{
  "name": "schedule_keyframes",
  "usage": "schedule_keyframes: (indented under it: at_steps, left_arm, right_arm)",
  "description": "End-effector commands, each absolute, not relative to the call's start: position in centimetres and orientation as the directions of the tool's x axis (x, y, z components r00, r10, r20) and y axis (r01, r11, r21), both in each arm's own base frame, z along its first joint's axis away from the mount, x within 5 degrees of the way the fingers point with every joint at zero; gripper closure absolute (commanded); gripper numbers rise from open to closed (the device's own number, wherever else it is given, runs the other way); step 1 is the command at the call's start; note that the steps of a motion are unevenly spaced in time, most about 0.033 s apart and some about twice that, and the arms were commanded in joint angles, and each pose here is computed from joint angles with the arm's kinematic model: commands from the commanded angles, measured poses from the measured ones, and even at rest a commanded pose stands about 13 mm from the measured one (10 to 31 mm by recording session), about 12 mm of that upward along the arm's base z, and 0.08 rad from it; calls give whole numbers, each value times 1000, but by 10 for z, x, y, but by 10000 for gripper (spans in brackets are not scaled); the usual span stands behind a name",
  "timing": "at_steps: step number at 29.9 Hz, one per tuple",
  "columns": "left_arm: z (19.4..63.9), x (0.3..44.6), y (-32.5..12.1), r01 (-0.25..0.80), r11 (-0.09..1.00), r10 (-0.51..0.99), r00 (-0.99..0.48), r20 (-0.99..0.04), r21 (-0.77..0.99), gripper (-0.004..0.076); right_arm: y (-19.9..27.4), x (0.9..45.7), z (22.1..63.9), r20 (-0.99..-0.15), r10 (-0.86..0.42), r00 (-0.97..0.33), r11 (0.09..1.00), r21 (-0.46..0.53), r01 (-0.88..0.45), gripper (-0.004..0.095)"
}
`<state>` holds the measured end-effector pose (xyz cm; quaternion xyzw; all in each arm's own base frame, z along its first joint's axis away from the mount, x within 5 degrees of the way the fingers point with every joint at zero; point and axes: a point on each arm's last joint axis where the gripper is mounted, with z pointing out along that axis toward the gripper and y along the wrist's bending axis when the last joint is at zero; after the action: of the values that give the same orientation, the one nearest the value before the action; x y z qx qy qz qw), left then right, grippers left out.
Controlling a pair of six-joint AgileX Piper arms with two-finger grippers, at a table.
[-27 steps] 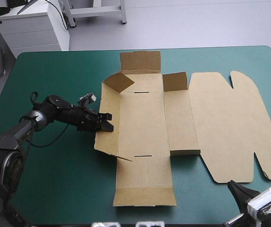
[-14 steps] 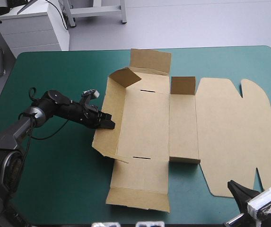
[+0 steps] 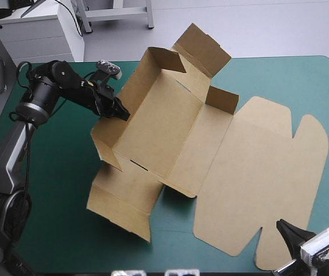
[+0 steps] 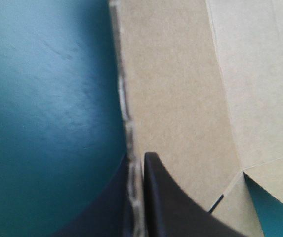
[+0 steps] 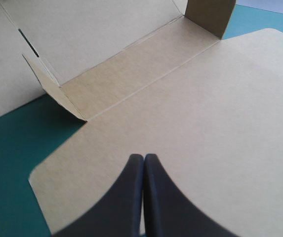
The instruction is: Fold the box
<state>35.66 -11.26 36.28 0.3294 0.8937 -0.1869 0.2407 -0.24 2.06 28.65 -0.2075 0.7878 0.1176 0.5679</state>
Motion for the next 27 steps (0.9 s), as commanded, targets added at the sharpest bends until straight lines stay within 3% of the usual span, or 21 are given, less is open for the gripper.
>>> schedule_keyframes:
  at_steps: [1,7,14,22,27]
  left_arm:
    - [423,330,-130,732,674,632,-501,-590,100,731]
    - [441,312,-177,764,518,793,-260,-551,385,731]
    - [446,293,-222,679,316,921,-52,-386,663,731]
    - [452,290,-240,630,253,913,94,-396,734,731]
    - [436,295,-244,618,185,931,138,-338,764,731]
  right_arm:
    - [21,0,299,-967,-157,-202,893,-52,-447,927]
    - [21,0,299,-967,-157,-202,893,-52,-447,927]
    - [21,0,299,-967,-157,-202,893,-52,-447,927]
    - [21,0,299,-967,-157,-202,893,-52,-447,927]
    - [21,0,299,-967,-157,-202,893,-52,-447,927]
